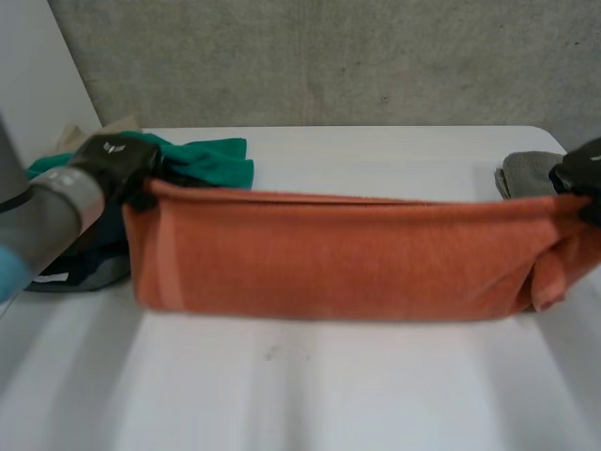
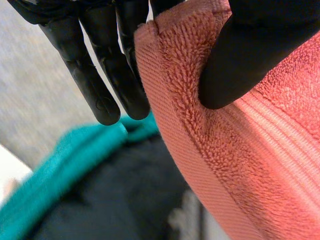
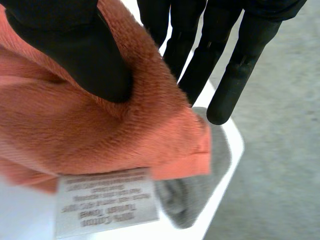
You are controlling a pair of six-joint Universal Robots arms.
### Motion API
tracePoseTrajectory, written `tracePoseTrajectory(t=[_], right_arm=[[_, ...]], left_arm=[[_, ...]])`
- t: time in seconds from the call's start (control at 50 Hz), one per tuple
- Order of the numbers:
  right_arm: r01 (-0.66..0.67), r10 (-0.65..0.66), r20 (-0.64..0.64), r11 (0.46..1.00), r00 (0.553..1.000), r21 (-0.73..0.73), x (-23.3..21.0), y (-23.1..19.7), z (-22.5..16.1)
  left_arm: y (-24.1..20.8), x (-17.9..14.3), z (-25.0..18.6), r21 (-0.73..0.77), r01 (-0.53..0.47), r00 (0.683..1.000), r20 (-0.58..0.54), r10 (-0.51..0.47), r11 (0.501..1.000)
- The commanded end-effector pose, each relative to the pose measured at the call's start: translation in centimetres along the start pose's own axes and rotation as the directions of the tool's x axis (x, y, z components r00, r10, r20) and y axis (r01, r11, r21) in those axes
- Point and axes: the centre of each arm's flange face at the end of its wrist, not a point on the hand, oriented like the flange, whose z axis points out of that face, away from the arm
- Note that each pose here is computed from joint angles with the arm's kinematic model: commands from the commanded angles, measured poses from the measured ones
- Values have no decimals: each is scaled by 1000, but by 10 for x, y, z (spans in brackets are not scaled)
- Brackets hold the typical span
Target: Fold the laundry.
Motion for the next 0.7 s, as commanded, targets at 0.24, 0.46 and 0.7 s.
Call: tracePoseTrajectory(t=[0.24,0.46,0.7], right_arm=[[251,320,-618,710,718,658,79,-119,18],[66,194,-398,831,897,552,9,-60,69],[-149,169,-75,963,983,224,-94,38,79]], left_arm=[[-147,-43,48,746,-227,944,327,-46,626],[-52,-10,65,534,-121,978,210,7,837],[71,41,30,168,-54,998,40,48,984]])
